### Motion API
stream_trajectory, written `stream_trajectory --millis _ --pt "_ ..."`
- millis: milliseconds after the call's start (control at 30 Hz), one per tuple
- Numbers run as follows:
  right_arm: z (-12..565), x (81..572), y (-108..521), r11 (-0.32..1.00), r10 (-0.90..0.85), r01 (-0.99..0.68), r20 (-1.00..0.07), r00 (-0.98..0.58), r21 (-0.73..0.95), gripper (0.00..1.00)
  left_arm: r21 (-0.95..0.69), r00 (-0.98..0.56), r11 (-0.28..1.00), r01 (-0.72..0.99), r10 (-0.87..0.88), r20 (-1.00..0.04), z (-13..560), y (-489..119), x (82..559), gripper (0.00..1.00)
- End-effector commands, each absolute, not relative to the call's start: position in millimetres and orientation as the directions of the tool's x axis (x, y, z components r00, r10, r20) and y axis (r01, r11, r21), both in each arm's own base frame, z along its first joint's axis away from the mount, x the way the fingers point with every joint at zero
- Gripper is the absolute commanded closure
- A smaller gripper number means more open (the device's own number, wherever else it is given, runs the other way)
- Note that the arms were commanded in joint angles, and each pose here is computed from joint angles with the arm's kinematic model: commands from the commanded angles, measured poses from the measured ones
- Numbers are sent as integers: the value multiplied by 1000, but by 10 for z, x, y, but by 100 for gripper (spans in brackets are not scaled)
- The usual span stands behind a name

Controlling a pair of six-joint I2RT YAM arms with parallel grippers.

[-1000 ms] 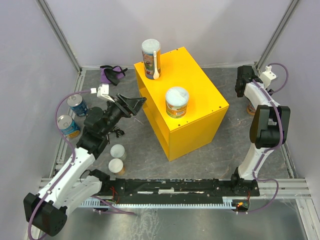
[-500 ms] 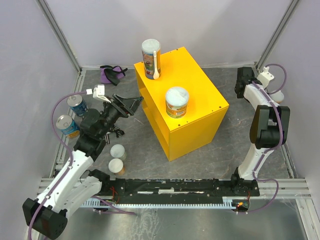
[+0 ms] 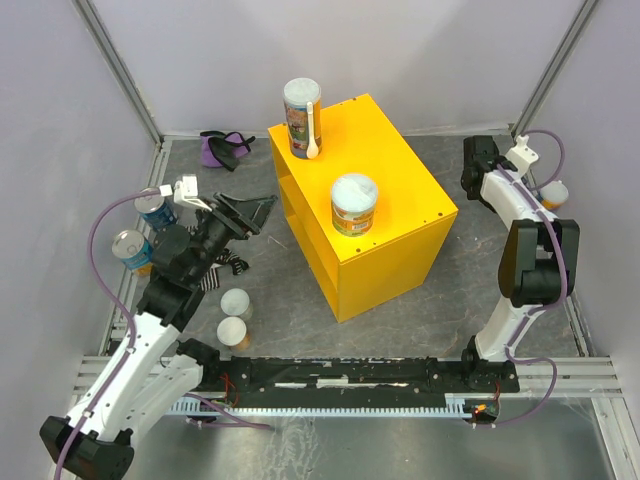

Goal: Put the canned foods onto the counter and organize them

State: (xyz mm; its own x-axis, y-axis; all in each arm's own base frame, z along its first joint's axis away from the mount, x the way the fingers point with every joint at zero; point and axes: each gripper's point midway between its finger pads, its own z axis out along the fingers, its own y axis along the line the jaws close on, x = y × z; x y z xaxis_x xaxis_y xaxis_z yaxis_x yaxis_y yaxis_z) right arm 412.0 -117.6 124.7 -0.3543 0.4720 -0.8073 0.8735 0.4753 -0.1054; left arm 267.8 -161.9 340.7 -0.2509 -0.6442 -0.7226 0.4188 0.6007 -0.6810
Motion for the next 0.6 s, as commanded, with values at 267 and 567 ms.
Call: stream_trajectory --millis 267,567 --pt "1535 4230 -1022 285 508 956 -834 -215 -73 16 -700 -219 570 431 -686 -694 3731 -1581 2673 27" --pt "1847 4210 -1139 136 485 989 -866 -119 -60 5 -714 -261 536 451 -686 -679 3815 -1681 2692 27"
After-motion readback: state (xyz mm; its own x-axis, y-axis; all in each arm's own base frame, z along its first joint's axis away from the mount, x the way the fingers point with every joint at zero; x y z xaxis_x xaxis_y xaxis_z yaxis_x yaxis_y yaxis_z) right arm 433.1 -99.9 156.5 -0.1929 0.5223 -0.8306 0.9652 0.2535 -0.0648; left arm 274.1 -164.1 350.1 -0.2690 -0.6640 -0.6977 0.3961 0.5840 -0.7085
